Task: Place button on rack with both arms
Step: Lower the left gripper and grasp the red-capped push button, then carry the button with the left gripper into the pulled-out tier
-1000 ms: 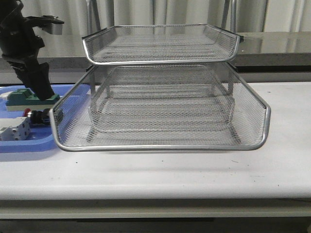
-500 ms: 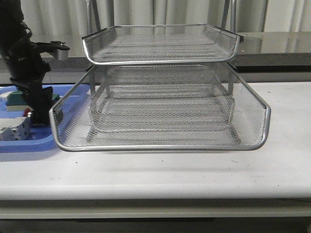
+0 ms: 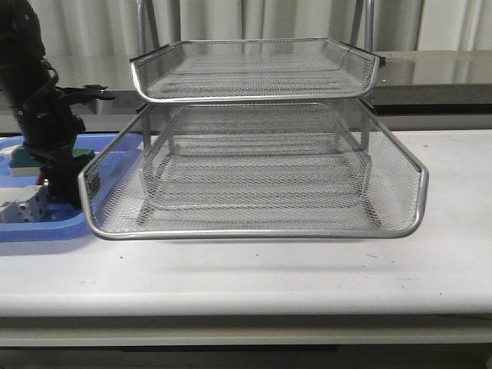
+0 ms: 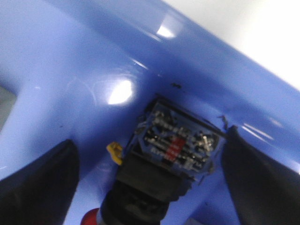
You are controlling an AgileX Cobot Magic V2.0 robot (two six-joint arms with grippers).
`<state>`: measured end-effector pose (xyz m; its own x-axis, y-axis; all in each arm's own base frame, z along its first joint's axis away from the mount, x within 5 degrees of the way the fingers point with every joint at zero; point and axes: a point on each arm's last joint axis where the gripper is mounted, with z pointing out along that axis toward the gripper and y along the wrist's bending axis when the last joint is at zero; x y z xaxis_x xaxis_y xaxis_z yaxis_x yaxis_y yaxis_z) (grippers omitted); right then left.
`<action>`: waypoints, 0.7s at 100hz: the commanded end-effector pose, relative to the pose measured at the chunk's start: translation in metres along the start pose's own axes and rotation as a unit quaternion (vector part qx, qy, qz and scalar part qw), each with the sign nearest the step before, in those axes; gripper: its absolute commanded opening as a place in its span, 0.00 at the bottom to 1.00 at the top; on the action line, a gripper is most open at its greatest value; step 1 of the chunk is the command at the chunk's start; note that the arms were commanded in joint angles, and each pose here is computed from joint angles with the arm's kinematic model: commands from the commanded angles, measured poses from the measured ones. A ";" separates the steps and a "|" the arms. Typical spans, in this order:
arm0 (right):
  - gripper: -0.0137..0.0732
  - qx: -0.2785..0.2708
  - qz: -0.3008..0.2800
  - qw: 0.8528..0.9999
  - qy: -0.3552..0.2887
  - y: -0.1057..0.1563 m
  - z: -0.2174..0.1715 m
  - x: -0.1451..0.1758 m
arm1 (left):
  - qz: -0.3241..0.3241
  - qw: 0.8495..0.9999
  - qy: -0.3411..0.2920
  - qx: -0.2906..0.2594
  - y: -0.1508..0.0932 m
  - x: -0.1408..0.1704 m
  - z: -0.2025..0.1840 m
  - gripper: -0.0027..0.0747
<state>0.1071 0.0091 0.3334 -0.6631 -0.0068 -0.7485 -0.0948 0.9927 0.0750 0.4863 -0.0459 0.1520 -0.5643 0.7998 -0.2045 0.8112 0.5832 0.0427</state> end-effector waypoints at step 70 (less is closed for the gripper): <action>0.08 0.005 0.000 0.999 -0.042 0.000 -0.008 -0.012 | -0.068 0.992 -0.087 -0.065 0.012 -0.021 -0.123 0.01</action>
<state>0.1071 0.0091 0.3334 -0.6631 -0.0068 -0.7485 -0.0948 0.9927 0.0750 0.5035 -0.0441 0.2181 -0.5989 0.7391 -0.3083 0.7495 0.6529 0.1094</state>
